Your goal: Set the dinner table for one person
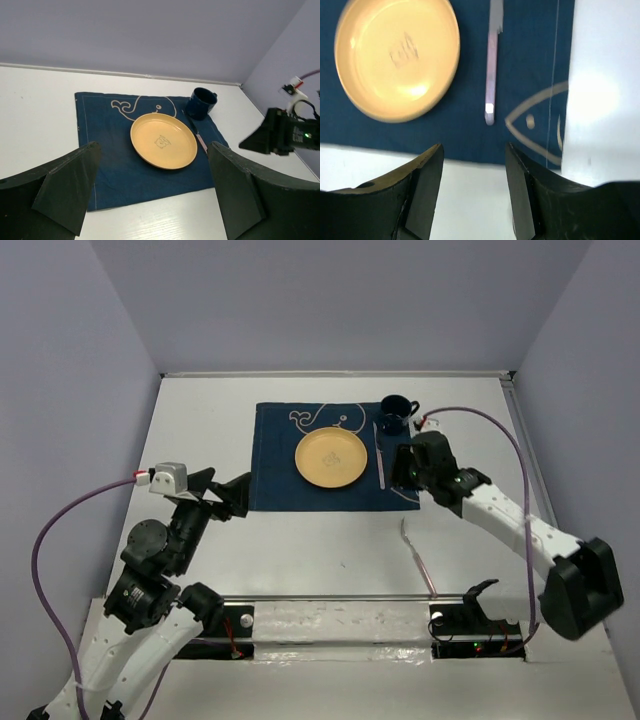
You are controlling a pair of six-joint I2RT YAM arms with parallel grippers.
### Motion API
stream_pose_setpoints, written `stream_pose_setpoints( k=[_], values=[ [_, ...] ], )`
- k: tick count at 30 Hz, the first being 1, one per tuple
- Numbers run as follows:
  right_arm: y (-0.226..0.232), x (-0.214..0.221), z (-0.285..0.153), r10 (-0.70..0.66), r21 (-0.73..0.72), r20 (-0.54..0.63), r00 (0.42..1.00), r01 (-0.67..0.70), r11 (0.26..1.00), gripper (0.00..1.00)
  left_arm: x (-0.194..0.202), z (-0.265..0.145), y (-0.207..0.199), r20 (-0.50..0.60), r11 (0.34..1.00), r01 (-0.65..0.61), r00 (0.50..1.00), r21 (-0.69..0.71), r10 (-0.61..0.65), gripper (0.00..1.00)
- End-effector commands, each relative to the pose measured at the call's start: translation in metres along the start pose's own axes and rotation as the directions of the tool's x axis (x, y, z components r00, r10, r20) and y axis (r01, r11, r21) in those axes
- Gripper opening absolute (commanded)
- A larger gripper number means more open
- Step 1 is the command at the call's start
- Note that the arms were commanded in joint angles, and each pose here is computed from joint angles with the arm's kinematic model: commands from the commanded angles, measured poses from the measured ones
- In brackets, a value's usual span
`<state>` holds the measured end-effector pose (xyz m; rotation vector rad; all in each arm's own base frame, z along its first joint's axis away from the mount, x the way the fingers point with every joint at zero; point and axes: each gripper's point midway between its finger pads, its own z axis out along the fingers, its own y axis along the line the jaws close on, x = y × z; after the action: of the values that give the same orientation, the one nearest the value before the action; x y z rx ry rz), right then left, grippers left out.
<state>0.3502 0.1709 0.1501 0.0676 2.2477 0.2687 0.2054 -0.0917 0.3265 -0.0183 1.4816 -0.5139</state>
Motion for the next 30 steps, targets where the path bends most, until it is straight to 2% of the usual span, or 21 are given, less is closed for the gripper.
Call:
stream_pose_setpoints(
  k=[1,2,7,12,17,22,26,27,30],
  values=[
    [-0.018,0.092,-0.040,0.076,-0.050,-0.235,0.969,-0.090,0.995,0.60,-0.001,0.007,-0.013,0.001,0.998,0.019,1.000,0.058,-0.019,0.99],
    [-0.027,0.118,-0.047,0.094,-0.025,-0.307,0.947,-0.107,0.994,0.62,0.000,0.007,-0.018,-0.004,0.996,0.022,1.000,0.082,-0.021,0.99],
    [-0.051,0.158,-0.065,0.146,0.077,-0.392,0.908,-0.125,0.989,0.68,0.016,0.012,-0.040,-0.091,0.982,0.046,0.995,0.186,-0.030,0.99],
    [-0.056,0.161,-0.070,0.175,0.119,-0.400,0.900,-0.138,0.983,0.69,0.028,0.008,-0.063,-0.173,0.950,0.131,0.981,0.282,-0.084,0.99],
    [-0.054,0.178,-0.059,0.158,0.119,-0.468,0.870,-0.115,0.986,0.65,0.048,0.009,-0.065,-0.245,0.940,0.201,0.960,0.274,-0.134,0.99],
    [-0.051,0.180,-0.039,0.130,0.120,-0.473,0.871,-0.082,0.989,0.62,0.085,0.006,-0.087,-0.398,0.884,0.321,0.901,0.339,-0.174,0.97],
    [-0.043,0.174,-0.027,0.127,0.096,-0.456,0.881,-0.093,0.991,0.48,0.110,0.002,-0.085,-0.441,0.869,0.365,0.875,0.333,-0.198,0.96],
    [-0.040,0.174,-0.026,0.121,0.091,-0.459,0.880,-0.089,0.992,0.35,0.116,0.001,-0.085,-0.454,0.869,0.371,0.869,0.327,-0.199,0.96],
    [-0.036,0.179,-0.023,0.100,0.090,-0.461,0.882,-0.066,0.994,0.14,0.126,-0.002,-0.089,-0.481,0.857,0.391,0.853,0.335,-0.201,0.95]
  ],
)
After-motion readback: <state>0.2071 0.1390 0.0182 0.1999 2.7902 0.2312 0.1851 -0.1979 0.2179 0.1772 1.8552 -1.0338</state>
